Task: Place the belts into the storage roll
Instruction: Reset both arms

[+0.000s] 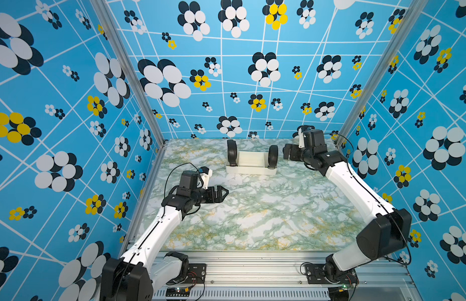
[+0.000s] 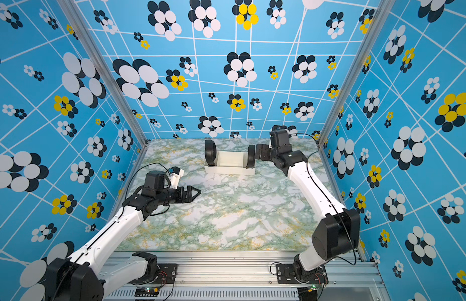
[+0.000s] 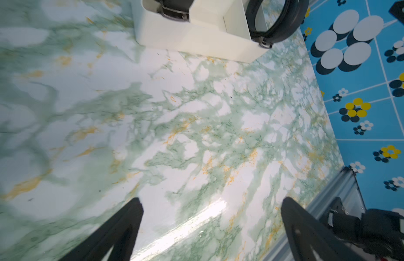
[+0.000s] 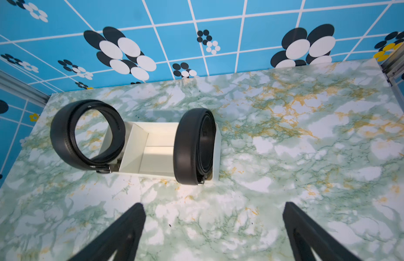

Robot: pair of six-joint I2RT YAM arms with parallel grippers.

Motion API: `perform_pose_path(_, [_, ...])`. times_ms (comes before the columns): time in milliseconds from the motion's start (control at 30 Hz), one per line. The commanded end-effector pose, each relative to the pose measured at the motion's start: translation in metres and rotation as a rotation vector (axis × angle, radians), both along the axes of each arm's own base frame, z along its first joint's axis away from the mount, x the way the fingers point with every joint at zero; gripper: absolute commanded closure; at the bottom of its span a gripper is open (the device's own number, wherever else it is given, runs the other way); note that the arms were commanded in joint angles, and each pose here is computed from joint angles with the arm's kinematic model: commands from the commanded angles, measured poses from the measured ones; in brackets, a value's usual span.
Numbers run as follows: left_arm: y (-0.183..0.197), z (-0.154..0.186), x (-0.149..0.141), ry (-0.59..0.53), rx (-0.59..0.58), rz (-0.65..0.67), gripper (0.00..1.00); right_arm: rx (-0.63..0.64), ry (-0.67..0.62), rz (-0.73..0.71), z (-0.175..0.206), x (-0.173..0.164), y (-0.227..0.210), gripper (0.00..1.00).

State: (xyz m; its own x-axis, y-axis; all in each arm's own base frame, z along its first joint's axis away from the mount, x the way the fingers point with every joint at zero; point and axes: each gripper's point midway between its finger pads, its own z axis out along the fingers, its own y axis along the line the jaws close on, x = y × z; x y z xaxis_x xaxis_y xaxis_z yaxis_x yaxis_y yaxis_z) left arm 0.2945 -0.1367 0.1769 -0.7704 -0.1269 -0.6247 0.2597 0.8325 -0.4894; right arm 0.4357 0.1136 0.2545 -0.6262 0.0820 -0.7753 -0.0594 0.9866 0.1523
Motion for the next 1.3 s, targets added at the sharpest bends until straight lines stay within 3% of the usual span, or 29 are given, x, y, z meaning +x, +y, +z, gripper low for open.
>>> perform_pose_path(0, [0.052, 0.011, 0.016, -0.118, 0.236, 0.199, 0.01, -0.012, -0.038, 0.113, -0.022, -0.009, -0.003, 0.02])
perform_pose_path(133, [0.083, 0.006, 0.024, -0.206, 0.385, 0.295, 0.0, -0.088, -0.172, 0.105, -0.041, -0.028, -0.028, 0.01])
perform_pose_path(267, [0.101, -0.005, 0.03, -0.257, 0.448, 0.343, 0.0, -0.166, -0.136, 0.054, -0.078, -0.033, -0.056, 0.01])
perform_pose_path(433, [0.122, -0.025, 0.05, -0.257, 0.435, 0.397, 0.0, -0.164, -0.211, -0.028, -0.106, -0.028, -0.085, 0.01])
perform_pose_path(700, [0.135, -0.064, 0.076, -0.194, 0.471, 0.379, 0.0, -0.255, -0.067, -0.023, -0.14, -0.035, -0.105, 0.01])
perform_pose_path(767, [0.136, -0.074, 0.08, -0.184, 0.445, 0.375, 0.0, -0.241, -0.1, -0.021, -0.148, -0.039, -0.104, 0.01])
perform_pose_path(933, [0.138, -0.081, 0.094, -0.261, 0.408, 0.367, 0.0, -0.207, -0.181, -0.018, -0.149, -0.034, -0.1, 0.01])
perform_pose_path(1267, [0.123, -0.072, 0.114, -0.423, 0.336, 0.286, 0.0, -0.199, -0.212, -0.006, -0.152, -0.036, -0.099, 0.01])
